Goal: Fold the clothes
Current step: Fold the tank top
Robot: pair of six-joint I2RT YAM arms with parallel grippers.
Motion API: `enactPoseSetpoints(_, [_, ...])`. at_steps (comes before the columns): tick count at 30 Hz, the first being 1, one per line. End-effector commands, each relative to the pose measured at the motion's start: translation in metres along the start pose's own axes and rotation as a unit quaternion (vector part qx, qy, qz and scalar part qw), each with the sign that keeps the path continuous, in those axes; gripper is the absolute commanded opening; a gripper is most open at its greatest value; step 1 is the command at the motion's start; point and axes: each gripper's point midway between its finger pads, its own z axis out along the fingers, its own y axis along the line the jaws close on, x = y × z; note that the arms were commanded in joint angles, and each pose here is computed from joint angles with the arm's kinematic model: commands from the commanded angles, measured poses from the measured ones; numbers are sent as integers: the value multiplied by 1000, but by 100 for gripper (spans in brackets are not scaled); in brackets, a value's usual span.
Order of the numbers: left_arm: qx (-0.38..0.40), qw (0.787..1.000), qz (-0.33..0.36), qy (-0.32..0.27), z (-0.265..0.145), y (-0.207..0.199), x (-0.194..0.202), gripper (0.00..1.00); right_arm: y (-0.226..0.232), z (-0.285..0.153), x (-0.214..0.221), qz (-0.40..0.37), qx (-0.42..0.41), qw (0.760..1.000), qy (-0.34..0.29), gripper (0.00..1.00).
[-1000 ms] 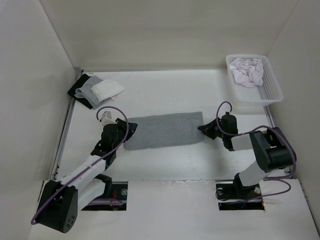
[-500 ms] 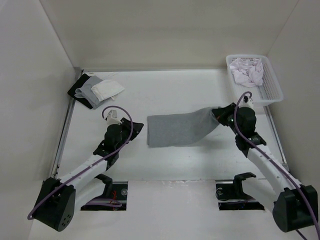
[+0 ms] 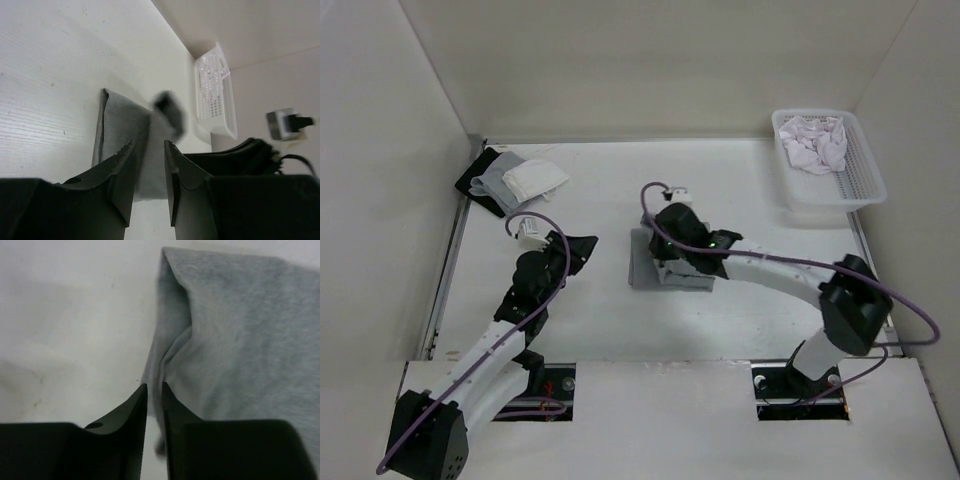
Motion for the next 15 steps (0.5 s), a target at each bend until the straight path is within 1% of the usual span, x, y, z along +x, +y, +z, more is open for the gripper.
enactPoseSetpoints(1, [6,1000,-7,-3,-5,3,-5,26,45,9,16,-26,-15,999,14,24])
enactPoseSetpoints(3, [1,1000,-9,-8,-6,6,-10,26,68,7,24,-34,-35,999,20,38])
enactPoseSetpoints(4, [-1,1000,-9,-9,-6,8,-11,27,73,4,24,-35,-42,998,20,41])
enactPoseSetpoints(7, [-4,1000,-8,-11,-4,9,-14,28,73,-18,16,-26,-61,998,4,45])
enactPoseSetpoints(9, [-6,1000,-4,-4,0,8,-10,28,56,-30,7,-11,-60,998,-19,45])
enactPoseSetpoints(10, [-5,1000,0,1,3,6,-7,29,43,-33,3,-2,-57,998,-30,43])
enactPoseSetpoints(12, [-2,1000,9,14,9,2,2,29,14,-37,1,21,-46,998,-43,29])
enactPoseSetpoints(14, [-3,999,25,28,16,-1,14,29,-13,-44,4,41,-34,997,-57,12])
enactPoseSetpoints(15, [-9,999,37,35,20,0,20,29,-27,-48,4,51,-33,996,-70,6])
